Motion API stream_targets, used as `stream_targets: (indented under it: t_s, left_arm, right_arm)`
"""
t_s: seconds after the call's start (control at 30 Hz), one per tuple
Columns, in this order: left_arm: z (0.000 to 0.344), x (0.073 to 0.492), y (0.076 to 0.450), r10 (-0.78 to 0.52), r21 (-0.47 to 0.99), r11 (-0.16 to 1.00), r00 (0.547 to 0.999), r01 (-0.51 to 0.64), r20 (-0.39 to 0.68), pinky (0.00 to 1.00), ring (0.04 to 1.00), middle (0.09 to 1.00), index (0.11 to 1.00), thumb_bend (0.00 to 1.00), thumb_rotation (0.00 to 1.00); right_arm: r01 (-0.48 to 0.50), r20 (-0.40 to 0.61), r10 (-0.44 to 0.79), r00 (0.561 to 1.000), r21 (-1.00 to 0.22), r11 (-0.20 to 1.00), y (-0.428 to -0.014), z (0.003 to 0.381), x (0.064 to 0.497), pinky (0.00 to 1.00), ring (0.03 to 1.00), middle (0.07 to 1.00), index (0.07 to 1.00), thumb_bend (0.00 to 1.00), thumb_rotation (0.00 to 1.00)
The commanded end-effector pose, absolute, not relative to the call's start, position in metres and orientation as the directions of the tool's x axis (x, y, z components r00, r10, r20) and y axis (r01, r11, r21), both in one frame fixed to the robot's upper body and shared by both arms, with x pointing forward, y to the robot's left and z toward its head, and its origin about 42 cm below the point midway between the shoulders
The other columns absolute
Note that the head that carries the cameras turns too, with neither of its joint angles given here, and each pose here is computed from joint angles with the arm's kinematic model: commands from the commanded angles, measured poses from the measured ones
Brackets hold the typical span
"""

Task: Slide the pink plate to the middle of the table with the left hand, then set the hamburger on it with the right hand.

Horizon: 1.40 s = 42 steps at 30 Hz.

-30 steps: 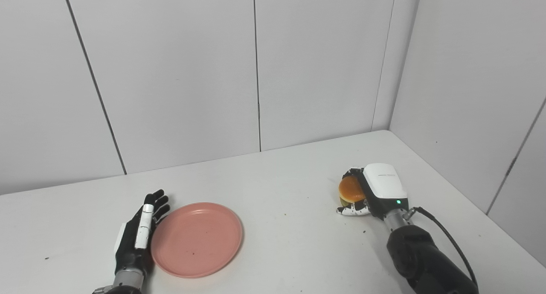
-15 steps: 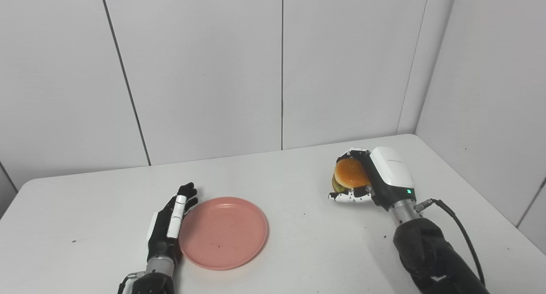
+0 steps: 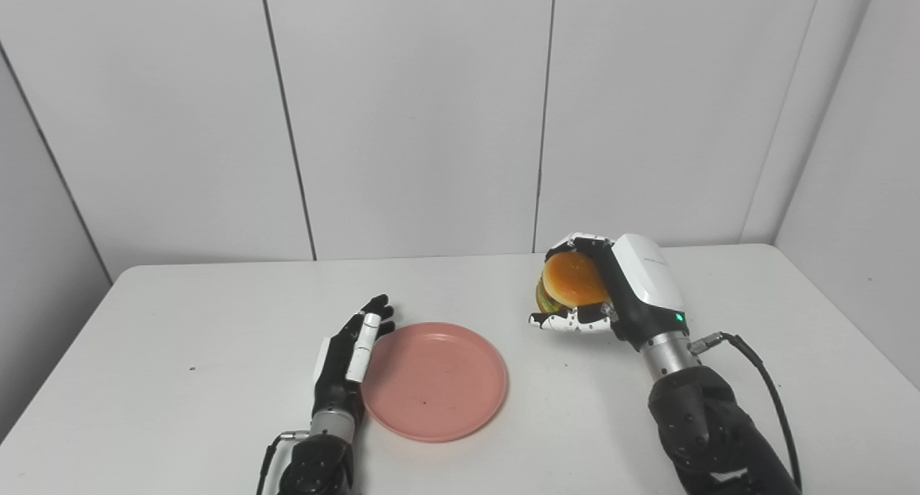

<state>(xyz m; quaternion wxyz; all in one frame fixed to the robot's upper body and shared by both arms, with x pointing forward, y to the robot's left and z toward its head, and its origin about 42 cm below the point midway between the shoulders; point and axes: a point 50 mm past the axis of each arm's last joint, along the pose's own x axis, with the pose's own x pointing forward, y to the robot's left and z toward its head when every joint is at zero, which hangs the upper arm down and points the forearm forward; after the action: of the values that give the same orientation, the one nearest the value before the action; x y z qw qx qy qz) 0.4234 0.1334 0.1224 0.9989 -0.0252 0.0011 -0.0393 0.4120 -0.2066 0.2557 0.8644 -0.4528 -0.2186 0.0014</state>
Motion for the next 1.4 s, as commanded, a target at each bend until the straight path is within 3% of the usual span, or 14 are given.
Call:
stream_targets:
  t_s: [0.0,0.67,1.37]
  left_arm:
    - [0.143,0.434,0.119,-0.096,-0.049,0.994,0.993,0.099,0.065,0.76,0.825,0.829,0.784,0.8,0.88]
    - [0.142,0.432,0.118,-0.07,-0.07,0.995,0.995,0.075,0.066,0.78,0.827,0.826,0.77,0.79,0.88]
    - [0.144,0.436,0.128,-0.062,-0.04,0.997,0.995,0.065,0.075,0.77,0.818,0.819,0.773,0.82,0.92]
  right_arm:
    - [0.24,0.455,0.24,0.857,-0.766,0.596,-0.199,0.281,0.42,0.28,0.345,0.437,0.512,0.52,0.0]
    - [0.091,0.383,0.291,0.877,-0.726,0.682,-0.13,0.252,0.439,0.33,0.377,0.458,0.505,0.52,0.01]
    - [0.004,0.297,0.372,0.88,-0.786,0.619,-0.101,0.217,0.445,0.32,0.369,0.453,0.508,0.52,0.01]
